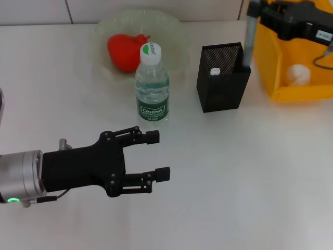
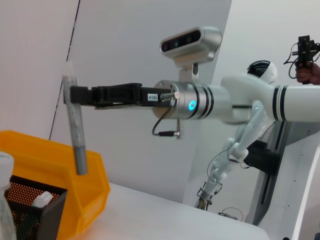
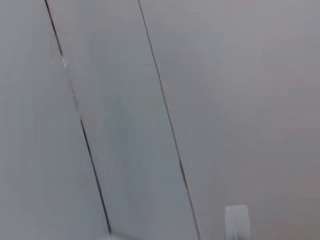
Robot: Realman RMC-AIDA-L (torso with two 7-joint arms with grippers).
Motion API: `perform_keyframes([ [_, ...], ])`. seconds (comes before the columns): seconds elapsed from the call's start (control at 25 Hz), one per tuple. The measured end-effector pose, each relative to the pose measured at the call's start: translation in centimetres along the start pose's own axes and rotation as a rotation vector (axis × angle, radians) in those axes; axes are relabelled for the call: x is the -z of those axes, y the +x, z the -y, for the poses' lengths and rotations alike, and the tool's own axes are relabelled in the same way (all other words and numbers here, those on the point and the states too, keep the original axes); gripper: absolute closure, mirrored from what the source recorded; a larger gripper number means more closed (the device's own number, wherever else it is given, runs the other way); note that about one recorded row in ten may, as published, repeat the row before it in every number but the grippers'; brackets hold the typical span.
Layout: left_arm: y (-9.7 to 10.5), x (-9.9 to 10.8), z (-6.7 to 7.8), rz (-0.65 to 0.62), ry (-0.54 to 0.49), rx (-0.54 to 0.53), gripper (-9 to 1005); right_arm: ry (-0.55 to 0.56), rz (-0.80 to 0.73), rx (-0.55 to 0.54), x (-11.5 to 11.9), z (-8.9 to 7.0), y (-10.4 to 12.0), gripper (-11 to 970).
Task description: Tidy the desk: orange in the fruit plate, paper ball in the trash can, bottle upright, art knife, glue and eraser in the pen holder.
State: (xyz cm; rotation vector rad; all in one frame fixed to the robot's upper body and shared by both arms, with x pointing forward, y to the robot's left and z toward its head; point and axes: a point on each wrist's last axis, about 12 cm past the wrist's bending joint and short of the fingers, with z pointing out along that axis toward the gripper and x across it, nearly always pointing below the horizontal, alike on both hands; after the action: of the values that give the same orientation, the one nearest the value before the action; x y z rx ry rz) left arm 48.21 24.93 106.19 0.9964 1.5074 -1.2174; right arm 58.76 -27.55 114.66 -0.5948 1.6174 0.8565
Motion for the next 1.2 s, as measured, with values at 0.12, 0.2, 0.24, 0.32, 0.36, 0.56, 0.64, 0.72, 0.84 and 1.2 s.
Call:
perform_keyframes([
  [0.12,0.0,0.1,-0.1,0.000,-0.006,-0.001,184,0.004,0.111,0.043,-1.4,-0.1,1.5,813],
  [0.2,0.0,0.1,-0.1,0.002,-0.009,-0.001,184,0.024,0.143,0.085,-2.0,0.0,2.0,808],
  [0.24,0.0,0.1,-0.1,0.003,-0.010,-0.001,184,0.037,0.151,0.105,-2.3,0.0,2.2,806],
  [0.32,0.0,0.1,0.0,0.004,-0.012,0.001,184,0.058,0.147,0.125,-2.8,0.1,2.7,801],
  [0.36,0.0,0.2,0.0,0.004,-0.013,0.002,184,0.063,0.143,0.127,-3.1,0.1,2.8,798],
  [0.56,0.1,0.2,0.0,0.005,-0.016,0.004,184,0.077,0.119,0.113,-3.7,0.2,3.3,785],
  [0.64,0.1,0.2,0.0,0.005,-0.016,0.004,184,0.078,0.117,0.109,-3.7,0.2,3.3,780],
  [0.72,0.1,0.3,0.0,0.005,-0.017,0.005,184,0.078,0.116,0.106,-3.6,0.2,3.4,775],
  [0.84,0.1,0.3,0.0,0.006,-0.017,0.004,184,0.077,0.116,0.094,-3.3,0.2,3.6,768],
  [1.2,0.1,0.6,0.4,0.017,0.000,0.015,184,-0.076,0.055,0.046,1.1,-1.2,2.7,375],
])
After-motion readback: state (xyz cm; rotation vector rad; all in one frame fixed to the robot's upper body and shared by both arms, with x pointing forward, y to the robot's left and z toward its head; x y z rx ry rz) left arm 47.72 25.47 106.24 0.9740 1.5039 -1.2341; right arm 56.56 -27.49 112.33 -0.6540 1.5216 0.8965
